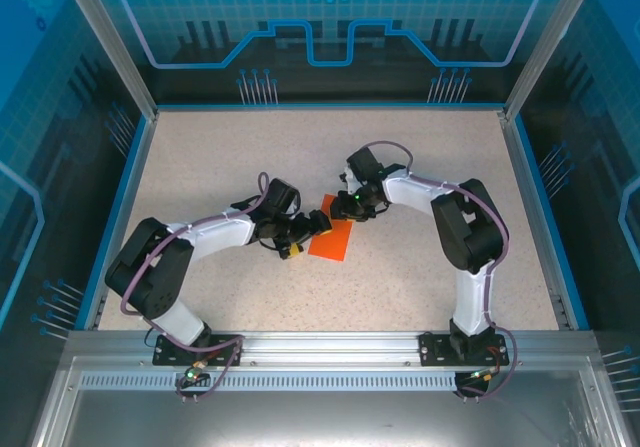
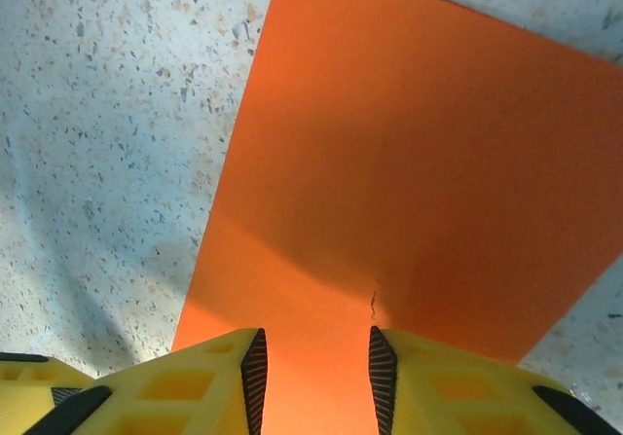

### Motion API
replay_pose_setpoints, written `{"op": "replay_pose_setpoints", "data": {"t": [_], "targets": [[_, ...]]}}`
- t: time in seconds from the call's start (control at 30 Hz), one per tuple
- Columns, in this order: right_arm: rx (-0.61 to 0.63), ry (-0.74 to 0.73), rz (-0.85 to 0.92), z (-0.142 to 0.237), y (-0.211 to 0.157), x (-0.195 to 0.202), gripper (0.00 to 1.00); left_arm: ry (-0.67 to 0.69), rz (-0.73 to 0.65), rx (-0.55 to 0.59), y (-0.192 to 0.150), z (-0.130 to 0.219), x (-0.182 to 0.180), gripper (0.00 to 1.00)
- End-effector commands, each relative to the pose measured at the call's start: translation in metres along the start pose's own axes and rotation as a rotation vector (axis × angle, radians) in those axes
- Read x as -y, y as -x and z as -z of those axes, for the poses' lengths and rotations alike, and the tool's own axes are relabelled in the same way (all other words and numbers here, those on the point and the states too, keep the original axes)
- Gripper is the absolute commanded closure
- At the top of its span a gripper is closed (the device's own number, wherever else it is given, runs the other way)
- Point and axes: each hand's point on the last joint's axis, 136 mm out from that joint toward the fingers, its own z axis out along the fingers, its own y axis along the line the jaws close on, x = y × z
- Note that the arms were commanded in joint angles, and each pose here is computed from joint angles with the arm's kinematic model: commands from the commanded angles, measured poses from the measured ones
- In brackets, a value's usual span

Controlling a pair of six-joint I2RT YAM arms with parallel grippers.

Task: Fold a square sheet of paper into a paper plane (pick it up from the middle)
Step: Rotate the square sheet of paper at the center of the table, then fold the triangle a second time at the center of the table.

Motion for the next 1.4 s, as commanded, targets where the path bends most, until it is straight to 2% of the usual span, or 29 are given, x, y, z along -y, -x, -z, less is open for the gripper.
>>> {"op": "replay_pose_setpoints", "data": {"t": [0.0, 0.27, 0.6, 0.8, 1.37], "targets": [[-0.036, 0.006, -0.056, -0.011, -0.005, 0.011, 0.65, 0.033, 0.037, -0.042, -0.010, -0.007, -0.011, 0.03], [-0.068, 0.033, -0.139, -0.021, -0.013, 0.035, 0.66, 0.021, 0.028, -0.075, -0.016, -0.012, -0.008, 0.03], [-0.089, 0.081, -0.185, -0.025, -0.016, 0.042, 0.67, 0.002, 0.028, -0.077, -0.015, -0.015, -0.002, 0.03], [-0.095, 0.083, -0.200, -0.027, -0.018, 0.046, 0.78, -0.002, 0.025, -0.073, -0.013, -0.016, 0.002, 0.03], [-0.111, 0.094, -0.234, -0.033, -0.022, 0.056, 0.79, -0.024, 0.006, -0.044, -0.006, -0.013, 0.013, 0.07]]}}
